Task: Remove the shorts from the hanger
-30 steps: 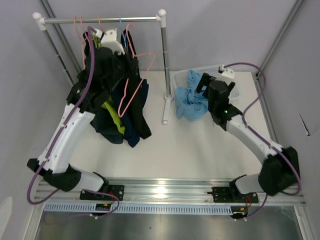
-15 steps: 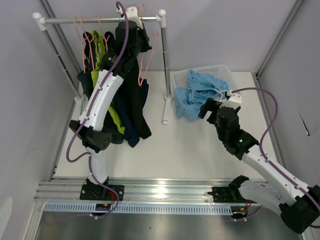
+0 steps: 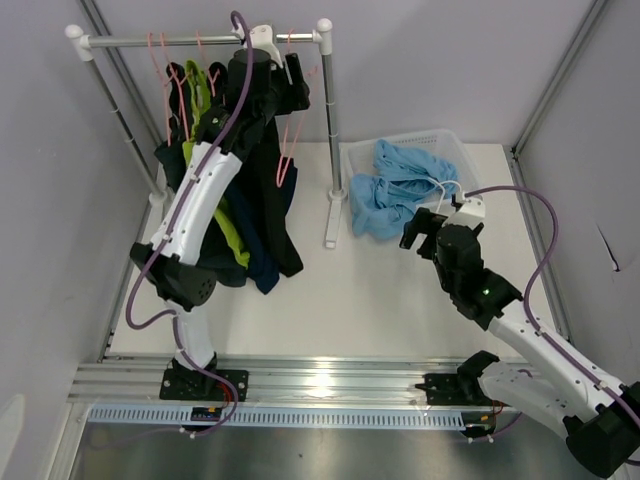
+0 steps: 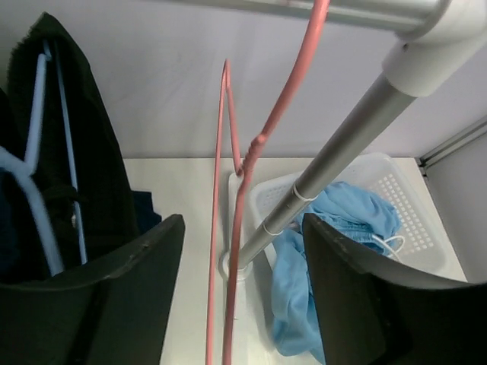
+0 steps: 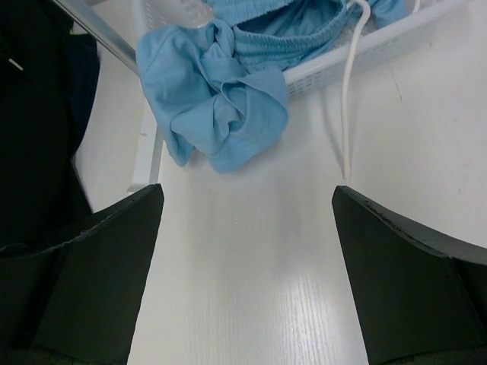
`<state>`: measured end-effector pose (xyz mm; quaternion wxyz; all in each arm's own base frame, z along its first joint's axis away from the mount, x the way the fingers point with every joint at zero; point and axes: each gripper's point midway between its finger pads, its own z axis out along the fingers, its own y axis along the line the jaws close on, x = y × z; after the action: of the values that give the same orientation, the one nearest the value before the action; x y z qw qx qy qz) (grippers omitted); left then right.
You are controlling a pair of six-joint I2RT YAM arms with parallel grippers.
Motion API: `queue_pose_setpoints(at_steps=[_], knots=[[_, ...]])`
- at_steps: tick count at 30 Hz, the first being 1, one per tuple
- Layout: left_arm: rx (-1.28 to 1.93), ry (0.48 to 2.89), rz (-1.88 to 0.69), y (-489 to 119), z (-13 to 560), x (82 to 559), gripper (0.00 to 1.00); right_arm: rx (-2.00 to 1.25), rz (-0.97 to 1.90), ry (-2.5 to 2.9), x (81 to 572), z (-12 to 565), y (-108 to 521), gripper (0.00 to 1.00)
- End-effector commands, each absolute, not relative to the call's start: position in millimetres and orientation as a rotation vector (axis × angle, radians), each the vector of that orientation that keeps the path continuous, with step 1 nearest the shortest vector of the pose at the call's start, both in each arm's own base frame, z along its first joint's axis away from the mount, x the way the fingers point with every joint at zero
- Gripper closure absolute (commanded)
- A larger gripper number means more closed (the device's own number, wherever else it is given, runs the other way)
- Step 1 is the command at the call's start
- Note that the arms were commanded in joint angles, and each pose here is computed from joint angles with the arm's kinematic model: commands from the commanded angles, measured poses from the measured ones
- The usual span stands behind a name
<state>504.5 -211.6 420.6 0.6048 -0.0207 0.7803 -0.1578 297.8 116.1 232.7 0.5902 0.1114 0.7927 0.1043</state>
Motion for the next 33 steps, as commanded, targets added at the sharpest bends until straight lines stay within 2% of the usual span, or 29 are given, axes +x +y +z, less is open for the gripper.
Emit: queue_pose_setpoints(at_steps=[1, 7, 15, 27, 32, 33], knots=[[-0.033, 1.682, -0.38, -190, 485, 465, 0.22, 0.271, 0.279, 1.834, 298, 234, 123, 0.01], [-0.114, 1.595, -0.286, -143, 518, 447, 0.16, 0.262, 0.275, 1.851, 293, 227, 126, 0.01], [-0.174, 1.691, -0.2, -110, 472, 468, 0.17, 0.265, 0.249, 1.856, 286, 224, 120, 0.01], [-0.183, 1.809, -0.179, -118, 408, 514, 0.24, 0.271, 0.208, 1.87, 279, 220, 110, 0.01], [-0.2, 1.841, -0.157, -115, 390, 527, 0.33, 0.268, 0.193, 1.88, 278, 215, 108, 0.01], [-0.206, 1.849, -0.155, -115, 385, 530, 0.52, 0.268, 0.194, 1.879, 278, 216, 108, 0.01]])
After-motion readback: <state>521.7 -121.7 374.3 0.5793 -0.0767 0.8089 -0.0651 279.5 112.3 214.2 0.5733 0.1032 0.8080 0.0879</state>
